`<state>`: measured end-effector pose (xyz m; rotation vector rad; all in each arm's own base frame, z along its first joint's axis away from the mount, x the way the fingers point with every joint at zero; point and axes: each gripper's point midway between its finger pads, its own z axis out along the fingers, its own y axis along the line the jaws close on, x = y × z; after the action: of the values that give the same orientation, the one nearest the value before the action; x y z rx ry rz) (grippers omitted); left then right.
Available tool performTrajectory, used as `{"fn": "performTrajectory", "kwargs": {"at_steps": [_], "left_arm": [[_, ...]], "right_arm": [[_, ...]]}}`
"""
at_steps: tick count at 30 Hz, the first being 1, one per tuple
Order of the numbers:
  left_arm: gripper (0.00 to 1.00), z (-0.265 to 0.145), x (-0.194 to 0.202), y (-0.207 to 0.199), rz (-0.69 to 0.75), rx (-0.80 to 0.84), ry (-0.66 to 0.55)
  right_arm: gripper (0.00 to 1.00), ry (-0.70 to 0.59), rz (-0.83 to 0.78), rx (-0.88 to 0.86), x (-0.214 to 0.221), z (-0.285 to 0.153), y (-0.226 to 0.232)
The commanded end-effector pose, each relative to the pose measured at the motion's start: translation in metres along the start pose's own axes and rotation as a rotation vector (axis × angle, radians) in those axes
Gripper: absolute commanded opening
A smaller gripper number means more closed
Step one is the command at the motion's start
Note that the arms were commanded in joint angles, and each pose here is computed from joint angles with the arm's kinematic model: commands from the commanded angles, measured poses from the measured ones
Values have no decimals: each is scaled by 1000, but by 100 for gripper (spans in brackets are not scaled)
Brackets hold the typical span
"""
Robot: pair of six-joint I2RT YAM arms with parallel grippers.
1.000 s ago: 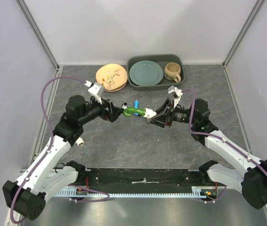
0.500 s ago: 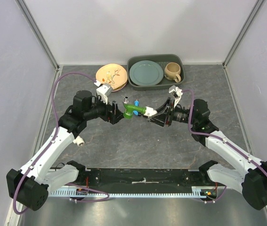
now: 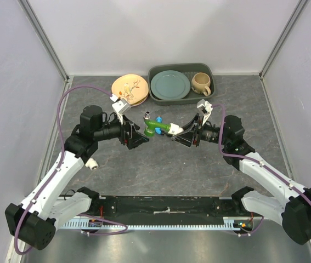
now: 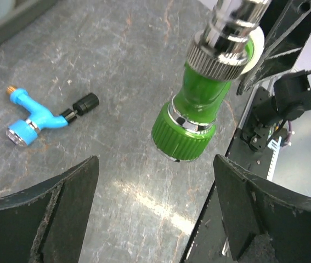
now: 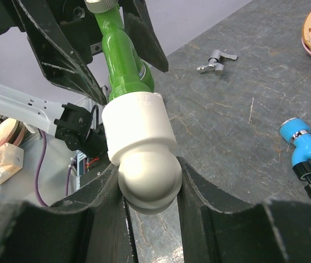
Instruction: Install the water faucets
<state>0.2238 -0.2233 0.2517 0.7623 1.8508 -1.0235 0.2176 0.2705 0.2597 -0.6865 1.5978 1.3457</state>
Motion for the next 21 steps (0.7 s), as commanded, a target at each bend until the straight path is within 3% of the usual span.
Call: {"fn": "performTrajectory", "kwargs": {"at_steps": [1, 12, 21], "left_arm": [[91, -1, -19, -7, -10, 45, -85], [86, 14, -16, 9, -126, 9, -94], [83, 10, -31, 8, -149, -8, -200]], "right_arm": [[0, -70, -91, -29, -25, -2, 12], [0, -79, -112, -122, -27, -5, 32], [0, -53, -108, -199, -20, -1, 44]]}}
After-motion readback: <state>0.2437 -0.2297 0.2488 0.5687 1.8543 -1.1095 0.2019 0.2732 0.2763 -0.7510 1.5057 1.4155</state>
